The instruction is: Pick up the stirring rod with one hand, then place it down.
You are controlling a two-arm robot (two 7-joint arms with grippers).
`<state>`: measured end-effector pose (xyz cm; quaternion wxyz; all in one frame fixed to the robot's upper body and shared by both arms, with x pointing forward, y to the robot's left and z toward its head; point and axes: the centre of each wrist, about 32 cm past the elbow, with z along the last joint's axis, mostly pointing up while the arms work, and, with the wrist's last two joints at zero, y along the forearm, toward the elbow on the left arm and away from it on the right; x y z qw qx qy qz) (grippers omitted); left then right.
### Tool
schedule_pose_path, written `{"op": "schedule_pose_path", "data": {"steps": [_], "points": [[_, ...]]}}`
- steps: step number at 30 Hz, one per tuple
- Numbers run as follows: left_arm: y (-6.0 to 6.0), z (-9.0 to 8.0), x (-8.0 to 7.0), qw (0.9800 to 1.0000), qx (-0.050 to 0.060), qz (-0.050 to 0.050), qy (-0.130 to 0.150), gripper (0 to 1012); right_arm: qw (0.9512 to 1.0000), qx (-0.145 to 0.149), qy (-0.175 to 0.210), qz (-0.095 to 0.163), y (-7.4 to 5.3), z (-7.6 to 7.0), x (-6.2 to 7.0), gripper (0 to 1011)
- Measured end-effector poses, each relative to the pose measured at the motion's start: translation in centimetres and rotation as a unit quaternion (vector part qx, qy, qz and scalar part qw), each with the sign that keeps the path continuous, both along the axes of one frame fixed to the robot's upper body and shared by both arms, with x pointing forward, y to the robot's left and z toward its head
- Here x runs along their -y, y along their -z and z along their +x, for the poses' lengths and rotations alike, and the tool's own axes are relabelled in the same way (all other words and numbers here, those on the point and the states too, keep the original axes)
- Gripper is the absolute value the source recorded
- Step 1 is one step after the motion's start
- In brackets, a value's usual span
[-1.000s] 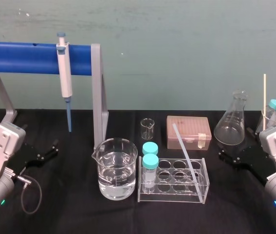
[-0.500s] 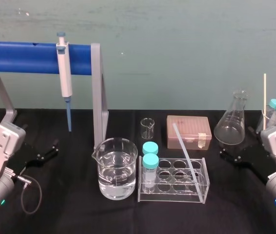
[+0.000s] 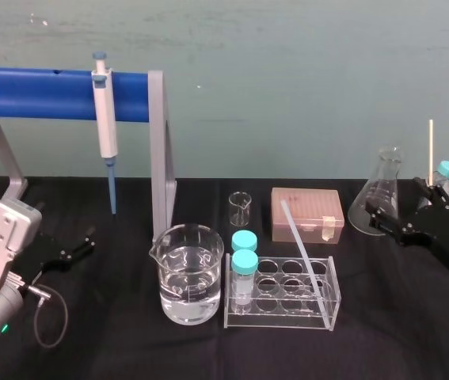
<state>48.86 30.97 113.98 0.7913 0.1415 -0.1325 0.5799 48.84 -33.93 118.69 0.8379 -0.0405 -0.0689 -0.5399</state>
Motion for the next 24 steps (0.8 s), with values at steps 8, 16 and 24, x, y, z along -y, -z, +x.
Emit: {"op": "schedule_pose_path", "data": {"steps": [8,16,24], "points": [[0.0,0.0,0.0,1.0,0.0,0.0,0.0,1000,0.989,-0.072,-0.111,0.067,-2.6,0.0,0.9,1003],[0.0,0.0,0.0,1.0,0.0,0.0,0.0,1000,0.9711,-0.117,-0.203,0.045,-3.6,1.6,-0.3,1003],[0.0,0.0,0.0,1.0,0.0,0.0,0.0,1000,0.9638,-0.129,-0.233,-0.001,-3.5,3.1,-2.1,1003]]}}
